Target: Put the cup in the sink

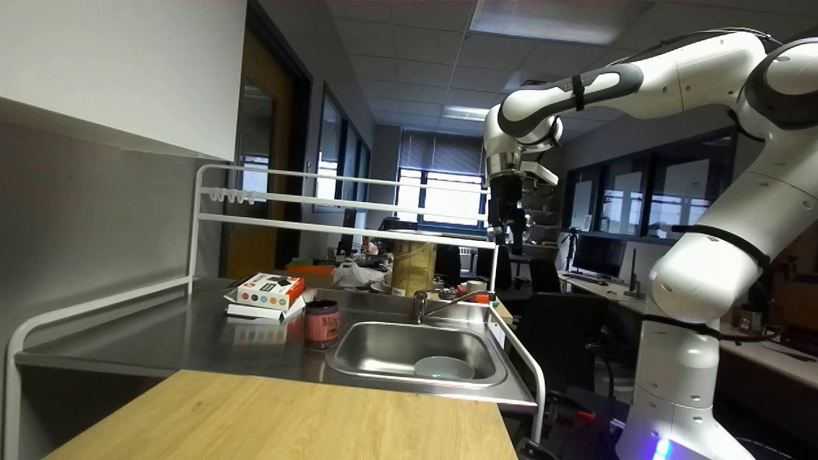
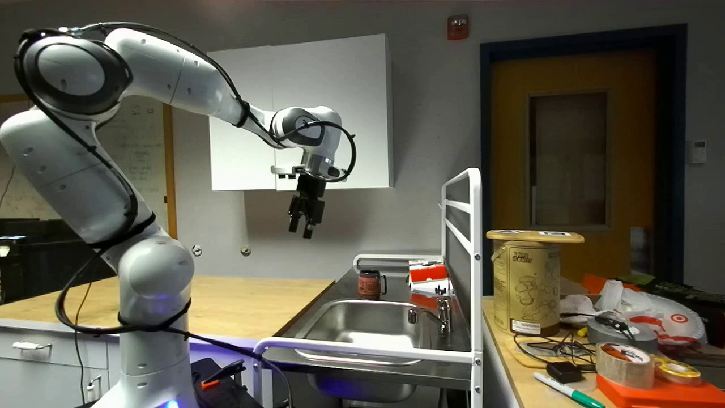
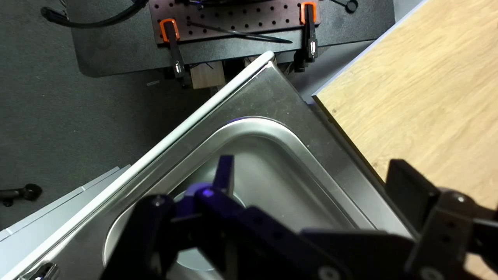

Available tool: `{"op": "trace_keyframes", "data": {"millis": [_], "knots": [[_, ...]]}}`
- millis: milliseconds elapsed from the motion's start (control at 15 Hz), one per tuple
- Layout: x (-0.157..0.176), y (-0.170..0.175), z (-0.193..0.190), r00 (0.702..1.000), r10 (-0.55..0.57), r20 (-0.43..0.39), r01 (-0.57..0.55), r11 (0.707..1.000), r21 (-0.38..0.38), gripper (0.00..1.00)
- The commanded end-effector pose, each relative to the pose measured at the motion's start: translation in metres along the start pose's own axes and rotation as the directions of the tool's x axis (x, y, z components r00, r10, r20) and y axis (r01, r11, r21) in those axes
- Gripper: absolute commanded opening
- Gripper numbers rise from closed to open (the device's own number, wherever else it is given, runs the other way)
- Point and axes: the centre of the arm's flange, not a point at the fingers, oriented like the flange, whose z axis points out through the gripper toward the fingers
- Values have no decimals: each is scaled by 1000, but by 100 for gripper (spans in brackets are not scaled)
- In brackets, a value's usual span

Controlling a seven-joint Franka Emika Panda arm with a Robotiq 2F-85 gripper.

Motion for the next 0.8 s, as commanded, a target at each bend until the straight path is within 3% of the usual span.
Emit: {"op": "trace_keyframes", "data": {"millis": [0,400,733], "knots": [[0,0,0,1000,0,0,0,1000,0,100],[9,4,1,999,39,-3,-39,999,4,100],[52,3,-10,986,153,-74,-152,988,13,100]]}}
